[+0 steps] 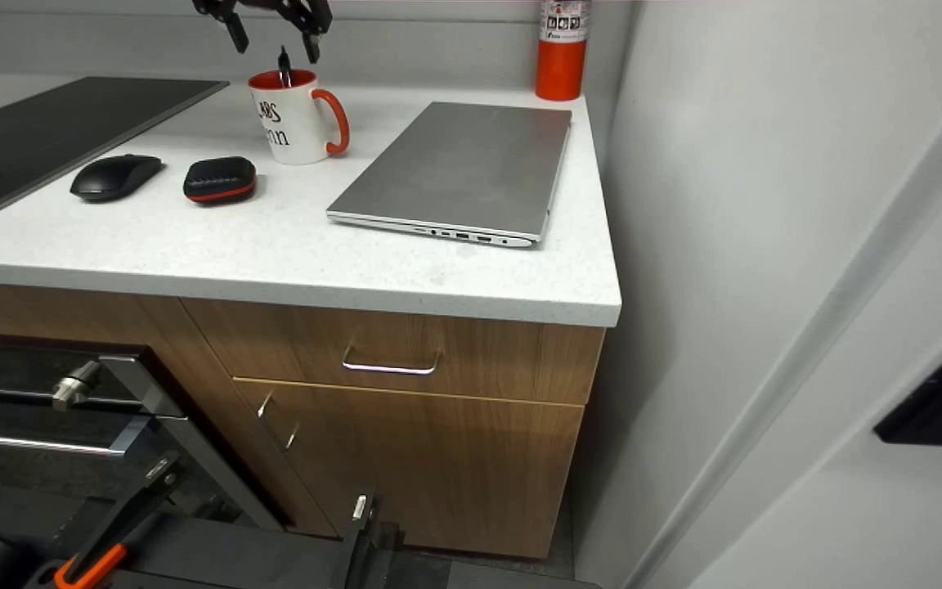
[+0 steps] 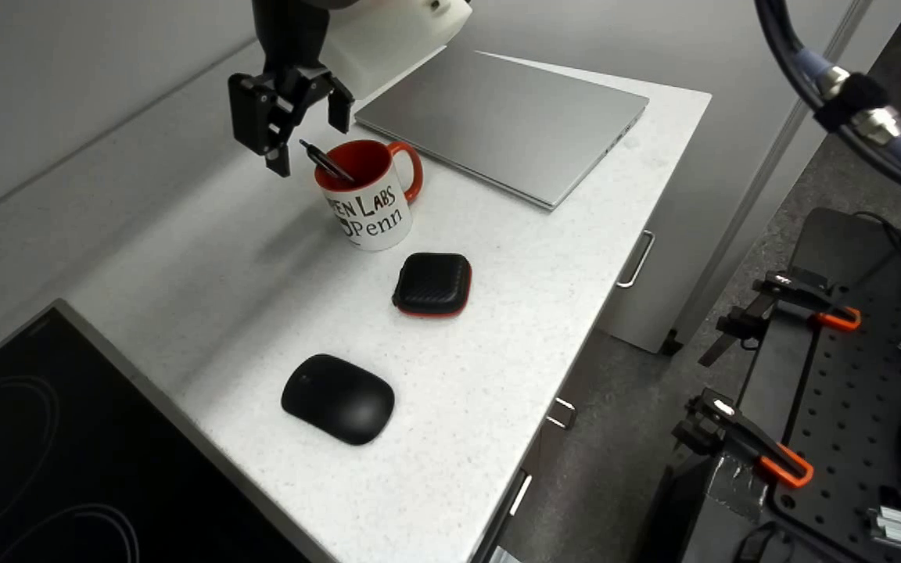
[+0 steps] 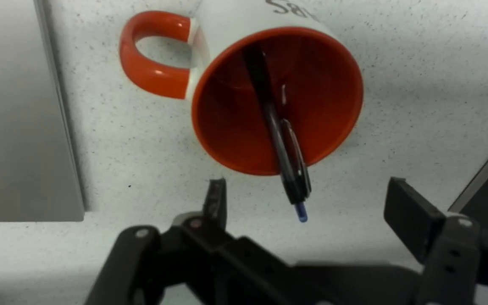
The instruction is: Remove the pen from the mug.
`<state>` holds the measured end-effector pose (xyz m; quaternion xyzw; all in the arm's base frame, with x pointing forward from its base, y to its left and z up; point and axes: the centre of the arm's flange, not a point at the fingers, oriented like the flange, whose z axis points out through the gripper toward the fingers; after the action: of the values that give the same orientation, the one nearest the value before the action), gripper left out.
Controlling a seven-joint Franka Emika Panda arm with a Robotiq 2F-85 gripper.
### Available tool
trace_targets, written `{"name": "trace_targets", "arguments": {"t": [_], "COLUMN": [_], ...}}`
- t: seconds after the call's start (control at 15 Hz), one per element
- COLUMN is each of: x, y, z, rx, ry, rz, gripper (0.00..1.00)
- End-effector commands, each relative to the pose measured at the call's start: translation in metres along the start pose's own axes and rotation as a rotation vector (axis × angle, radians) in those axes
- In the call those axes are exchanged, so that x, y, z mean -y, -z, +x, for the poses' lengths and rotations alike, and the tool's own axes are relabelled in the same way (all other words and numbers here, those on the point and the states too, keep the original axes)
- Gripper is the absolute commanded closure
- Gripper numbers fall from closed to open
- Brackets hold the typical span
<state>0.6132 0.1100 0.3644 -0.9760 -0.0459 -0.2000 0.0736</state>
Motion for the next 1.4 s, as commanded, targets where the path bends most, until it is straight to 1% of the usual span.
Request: {"name": "trace_targets", "arguments": {"t": [0.0, 0.07, 0.2, 0.27, 0.47, 0.53, 0.6, 0.67, 0.73, 0.87, 0.93, 1.13, 1.33], "x": [-0.002, -0.003, -0.005, -0.006, -0.009, -0.01, -0.011, -0.011, -0.012, -0.012, -0.012, -0.008, -0.005], "y": [-0.005, -0.005, -0.006, -0.007, -0.009, -0.009, -0.009, -0.008, -0.007, -0.001, 0.003, 0.029, 0.063], "z": [0.011, 0.012, 0.012, 0.012, 0.012, 0.012, 0.012, 0.014, 0.014, 0.015, 0.014, 0.012, 0.015], "rx": [-0.038, -0.04, -0.039, -0.038, -0.035, -0.034, -0.035, -0.04, -0.042, -0.054, -0.059, -0.087, -0.144], "ry": [-0.002, -0.004, -0.012, -0.016, -0.028, -0.032, -0.033, -0.033, -0.033, -0.031, -0.032, -0.032, -0.026], "rz": [0.034, 0.035, 0.039, 0.041, 0.045, 0.048, 0.048, 0.048, 0.047, 0.043, 0.04, 0.025, 0.01], "gripper": [0.31, 0.4, 0.55, 0.64, 0.86, 0.95, 0.99, 1.0, 0.97, 1.0, 0.98, 0.98, 0.98]}}
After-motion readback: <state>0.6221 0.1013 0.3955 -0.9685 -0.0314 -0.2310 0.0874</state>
